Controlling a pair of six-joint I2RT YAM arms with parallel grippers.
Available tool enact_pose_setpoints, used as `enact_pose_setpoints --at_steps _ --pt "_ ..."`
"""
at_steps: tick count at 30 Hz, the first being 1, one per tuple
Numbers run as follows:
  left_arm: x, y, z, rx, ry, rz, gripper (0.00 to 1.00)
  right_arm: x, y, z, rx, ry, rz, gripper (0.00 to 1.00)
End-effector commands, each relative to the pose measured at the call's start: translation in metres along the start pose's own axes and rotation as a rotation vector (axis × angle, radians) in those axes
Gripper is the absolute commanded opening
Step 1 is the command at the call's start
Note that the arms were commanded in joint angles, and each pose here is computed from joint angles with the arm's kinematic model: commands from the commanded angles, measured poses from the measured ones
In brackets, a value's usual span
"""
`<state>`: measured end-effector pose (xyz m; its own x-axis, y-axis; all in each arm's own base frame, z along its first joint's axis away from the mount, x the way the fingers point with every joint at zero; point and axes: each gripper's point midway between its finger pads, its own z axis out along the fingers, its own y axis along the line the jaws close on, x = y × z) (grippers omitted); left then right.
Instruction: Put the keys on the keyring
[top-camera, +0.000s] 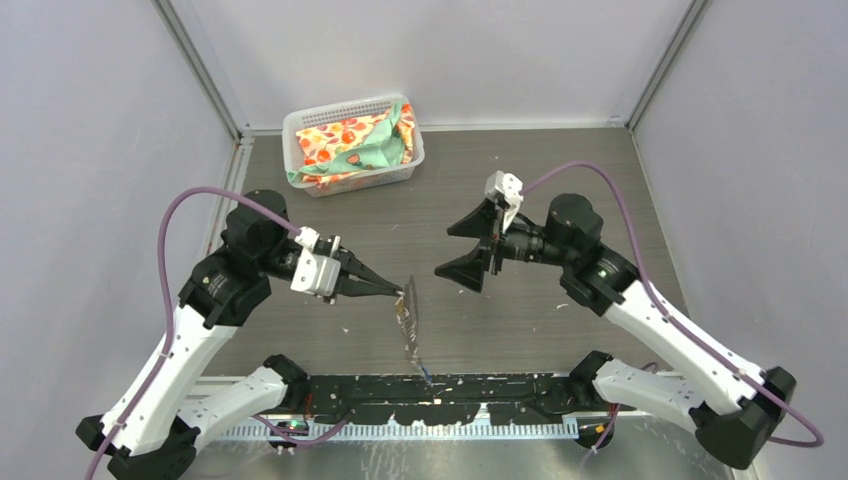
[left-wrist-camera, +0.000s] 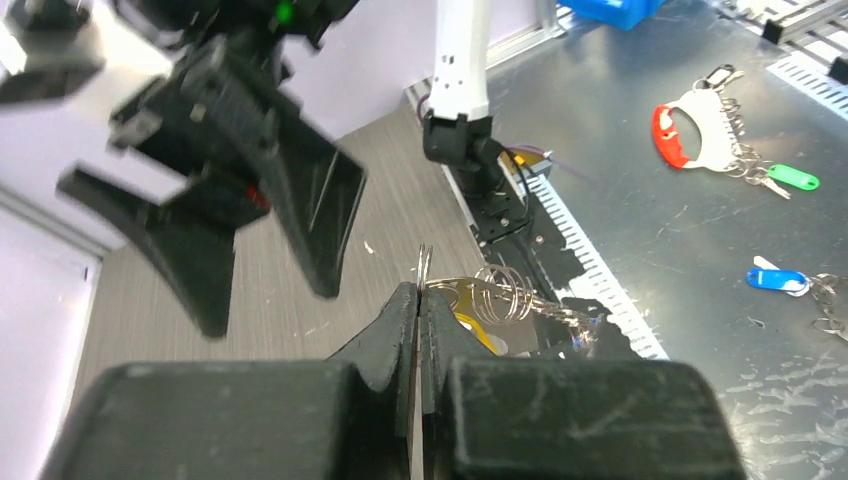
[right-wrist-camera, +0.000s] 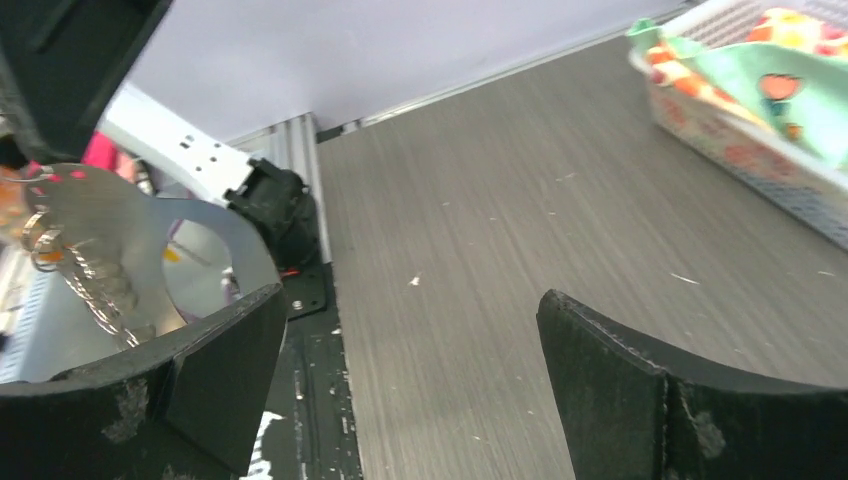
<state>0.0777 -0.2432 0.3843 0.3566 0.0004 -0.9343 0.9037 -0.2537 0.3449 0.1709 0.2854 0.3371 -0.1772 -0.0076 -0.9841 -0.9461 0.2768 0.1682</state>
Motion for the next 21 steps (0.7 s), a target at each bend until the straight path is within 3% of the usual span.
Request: enact_pose_setpoints --at_steps 1,11,13,17,21 --pt "-0.026 -0.012 -0.001 0.087 -0.074 0.062 0.0 -0.013 0.035 0.015 -0.346 -0.055 0.053 1.0" --pt "-0.037 -0.01 0.0 0.11 -0.103 0.094 0.0 -0.054 0.073 0.022 -0.713 -0.289 0.194 1.0" --pt "-0.039 -0.01 0.0 0.113 -0.107 0.098 0.0 -0.052 0.075 0.029 -0.763 -0.263 0.265 1.0" --pt "-0.042 -0.009 -0.001 0.108 -0.11 0.111 0.0 -0.05 0.096 0.036 -0.841 -0.229 0.247 0.99" --pt "-0.042 -0.008 -0.003 0.083 -0.093 0.15 0.0 -0.054 0.107 0.023 -0.878 -0.195 0.258 0.92"
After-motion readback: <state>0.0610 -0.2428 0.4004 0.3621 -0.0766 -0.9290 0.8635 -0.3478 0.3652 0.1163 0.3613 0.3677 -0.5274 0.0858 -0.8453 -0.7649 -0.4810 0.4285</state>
